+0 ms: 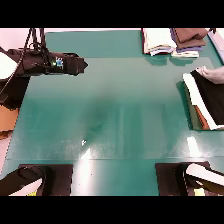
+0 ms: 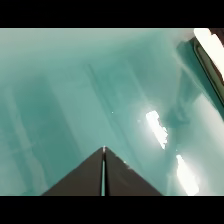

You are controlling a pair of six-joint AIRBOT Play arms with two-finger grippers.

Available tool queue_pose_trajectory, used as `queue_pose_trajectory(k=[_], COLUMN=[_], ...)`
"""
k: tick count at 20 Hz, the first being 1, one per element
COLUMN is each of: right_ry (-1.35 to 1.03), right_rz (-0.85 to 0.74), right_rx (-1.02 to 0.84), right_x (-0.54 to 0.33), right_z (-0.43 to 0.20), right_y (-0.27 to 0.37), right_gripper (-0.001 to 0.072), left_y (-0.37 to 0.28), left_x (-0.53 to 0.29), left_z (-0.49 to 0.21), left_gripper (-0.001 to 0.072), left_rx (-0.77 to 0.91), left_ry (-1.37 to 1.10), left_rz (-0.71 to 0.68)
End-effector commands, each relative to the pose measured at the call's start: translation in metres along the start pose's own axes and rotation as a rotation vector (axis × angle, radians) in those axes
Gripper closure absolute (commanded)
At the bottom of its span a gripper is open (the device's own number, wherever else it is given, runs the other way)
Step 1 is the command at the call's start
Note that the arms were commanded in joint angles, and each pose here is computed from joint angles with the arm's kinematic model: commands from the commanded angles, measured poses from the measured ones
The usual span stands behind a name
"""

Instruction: Fold the shirts.

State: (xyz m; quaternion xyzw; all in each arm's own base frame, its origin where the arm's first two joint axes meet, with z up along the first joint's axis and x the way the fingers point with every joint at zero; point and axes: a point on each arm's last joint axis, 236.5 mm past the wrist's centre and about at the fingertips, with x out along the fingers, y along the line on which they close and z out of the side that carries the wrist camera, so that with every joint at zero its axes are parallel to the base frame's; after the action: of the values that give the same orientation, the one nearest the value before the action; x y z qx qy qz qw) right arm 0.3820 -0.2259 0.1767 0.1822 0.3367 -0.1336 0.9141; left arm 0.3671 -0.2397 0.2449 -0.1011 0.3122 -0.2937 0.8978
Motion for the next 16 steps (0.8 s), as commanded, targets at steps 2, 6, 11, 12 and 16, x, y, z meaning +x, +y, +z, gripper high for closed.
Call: queue_pose_trajectory(k=[2, 6, 11, 12, 16], right_ry=[0.247, 0.312, 0.003, -0.058, -0.074], right_rz=[-0.127, -0.327, -0.303, -0.215, 0.138], right_rx=[0.025, 0.118, 0.215, 0.212, 0.091], right_x=[-0.019, -0.061, -0.107, -0.105, -0.083], right_z=[-0.118, -0.164, -0.088, -0.068, -0.046], right_y=[-0.042, -0.093, -0.076, -0.050, 0.076], right_gripper=[0.0600, 0.0057, 0.0057, 0.0057, 0.0058], left_y=[0.000, 0.000, 0.000, 0.000, 0.006], left_x=[0.000, 0.000, 0.000, 0.000, 0.000], left_z=[-0.004, -0.005, -0.005, -0.004, -0.003], left_gripper=[0.0684, 0.0684, 0.0684, 0.0684, 0.0684], left_rx=[0.008, 0.008, 0.007, 0.006, 0.025], left_ry=[0.018, 0.022, 0.021, 0.016, 0.012], left_rz=[0.001, 0.001, 0.001, 0.001, 0.025])
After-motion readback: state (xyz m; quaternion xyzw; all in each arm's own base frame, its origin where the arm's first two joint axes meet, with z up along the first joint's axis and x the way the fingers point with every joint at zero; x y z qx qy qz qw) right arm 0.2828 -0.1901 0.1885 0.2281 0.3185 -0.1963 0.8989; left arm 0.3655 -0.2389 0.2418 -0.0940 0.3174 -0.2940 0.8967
